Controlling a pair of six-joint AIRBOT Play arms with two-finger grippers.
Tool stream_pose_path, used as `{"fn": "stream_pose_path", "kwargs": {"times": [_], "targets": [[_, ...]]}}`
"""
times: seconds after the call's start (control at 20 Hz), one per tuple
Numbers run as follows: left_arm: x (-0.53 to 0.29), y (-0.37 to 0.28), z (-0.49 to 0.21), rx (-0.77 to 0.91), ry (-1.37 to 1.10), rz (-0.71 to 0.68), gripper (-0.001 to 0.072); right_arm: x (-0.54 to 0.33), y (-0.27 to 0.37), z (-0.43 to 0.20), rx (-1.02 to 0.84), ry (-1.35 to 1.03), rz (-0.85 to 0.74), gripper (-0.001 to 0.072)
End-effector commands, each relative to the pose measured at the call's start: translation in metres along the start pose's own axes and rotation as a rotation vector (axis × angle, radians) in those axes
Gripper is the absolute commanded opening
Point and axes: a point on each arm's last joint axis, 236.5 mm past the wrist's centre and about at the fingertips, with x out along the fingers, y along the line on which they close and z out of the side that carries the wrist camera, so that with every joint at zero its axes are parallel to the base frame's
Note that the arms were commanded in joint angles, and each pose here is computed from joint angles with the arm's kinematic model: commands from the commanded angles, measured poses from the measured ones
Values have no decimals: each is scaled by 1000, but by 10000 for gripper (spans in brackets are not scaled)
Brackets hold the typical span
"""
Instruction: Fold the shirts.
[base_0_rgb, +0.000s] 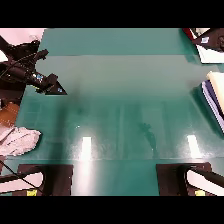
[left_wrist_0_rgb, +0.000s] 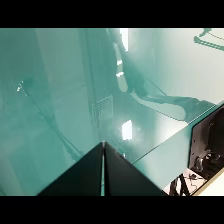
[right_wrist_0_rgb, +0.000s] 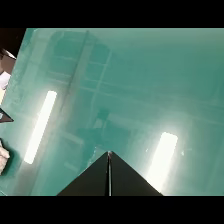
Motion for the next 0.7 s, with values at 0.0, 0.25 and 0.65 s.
{"fn": "stream_pose_path", "kwargs": {"times": [0.0, 0.25, 0.65], "targets": [[0, 0, 0, 1, -1, 1, 26, 0, 1, 0, -1, 0, 1, 12], [0, 0, 0, 1, -1, 1, 26, 0, 1, -3, -1, 11, 1, 12], [0, 2, 10, 3, -43, 8, 26, 0, 1, -7, -1, 27, 1, 13]]}}
